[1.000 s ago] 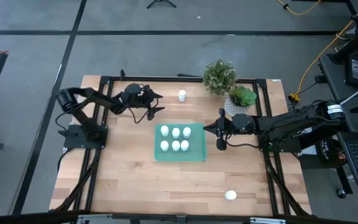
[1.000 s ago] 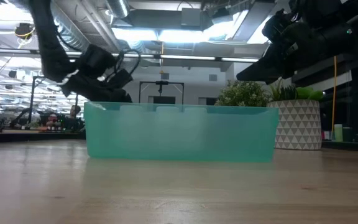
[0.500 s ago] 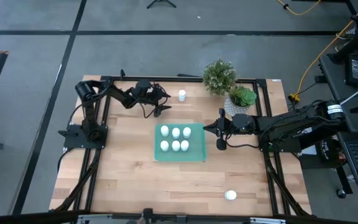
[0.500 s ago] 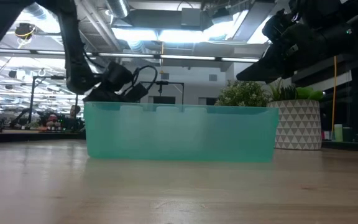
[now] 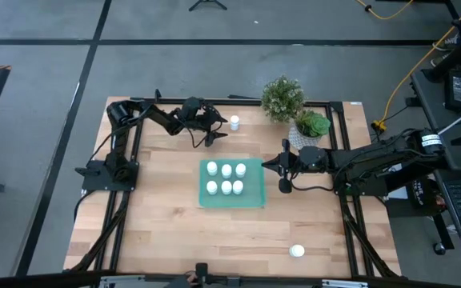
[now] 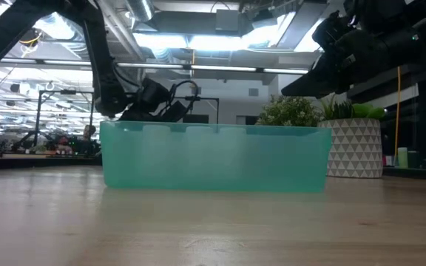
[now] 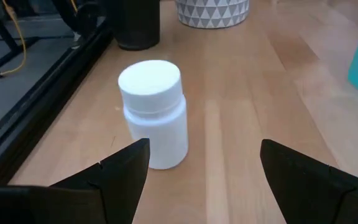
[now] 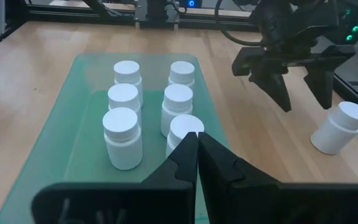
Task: Pick and place pill bottles into a basket
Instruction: Put the white pill bottle into the blue bin
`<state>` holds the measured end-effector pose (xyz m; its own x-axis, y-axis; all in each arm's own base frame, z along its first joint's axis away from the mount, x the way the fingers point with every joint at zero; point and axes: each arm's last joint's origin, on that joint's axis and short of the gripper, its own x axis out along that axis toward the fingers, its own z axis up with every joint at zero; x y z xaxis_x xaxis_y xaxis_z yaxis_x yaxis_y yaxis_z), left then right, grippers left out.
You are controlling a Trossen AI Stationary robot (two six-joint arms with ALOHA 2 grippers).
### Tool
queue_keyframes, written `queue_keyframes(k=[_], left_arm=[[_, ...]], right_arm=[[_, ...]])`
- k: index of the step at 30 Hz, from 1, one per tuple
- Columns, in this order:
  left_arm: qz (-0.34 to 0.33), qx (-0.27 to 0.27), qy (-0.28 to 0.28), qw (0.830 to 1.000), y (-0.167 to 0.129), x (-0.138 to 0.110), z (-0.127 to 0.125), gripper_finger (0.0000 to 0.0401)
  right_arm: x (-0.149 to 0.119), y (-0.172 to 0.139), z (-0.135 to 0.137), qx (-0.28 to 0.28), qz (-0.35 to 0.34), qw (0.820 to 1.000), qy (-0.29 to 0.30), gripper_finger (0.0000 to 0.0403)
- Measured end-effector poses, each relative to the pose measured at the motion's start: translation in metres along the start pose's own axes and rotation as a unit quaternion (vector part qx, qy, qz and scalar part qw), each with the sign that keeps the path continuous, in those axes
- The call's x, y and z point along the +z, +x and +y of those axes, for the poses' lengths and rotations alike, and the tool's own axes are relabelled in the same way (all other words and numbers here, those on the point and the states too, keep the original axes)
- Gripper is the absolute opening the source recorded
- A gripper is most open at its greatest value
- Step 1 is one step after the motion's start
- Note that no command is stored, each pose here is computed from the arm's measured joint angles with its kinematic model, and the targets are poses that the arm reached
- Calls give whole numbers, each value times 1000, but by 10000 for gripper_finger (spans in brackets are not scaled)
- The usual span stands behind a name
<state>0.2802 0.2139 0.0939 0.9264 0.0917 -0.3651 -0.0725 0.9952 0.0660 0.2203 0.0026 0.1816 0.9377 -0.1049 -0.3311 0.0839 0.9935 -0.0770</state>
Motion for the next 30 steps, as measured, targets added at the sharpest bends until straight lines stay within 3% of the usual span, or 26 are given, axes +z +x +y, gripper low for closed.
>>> queue_keyframes(k=[15, 20, 30], left_arm=[[20, 32, -5, 999, 20, 21, -5, 299], [53, 73, -13, 996, 26, 27, -1, 299], [64, 65, -36, 995, 26, 25, -2, 299]], right_arm=[[0, 0, 0, 0, -2, 1000, 1, 16], [0, 0, 0, 0, -2, 1000, 3, 16], [0, 0, 0, 0, -2, 1000, 4, 17]])
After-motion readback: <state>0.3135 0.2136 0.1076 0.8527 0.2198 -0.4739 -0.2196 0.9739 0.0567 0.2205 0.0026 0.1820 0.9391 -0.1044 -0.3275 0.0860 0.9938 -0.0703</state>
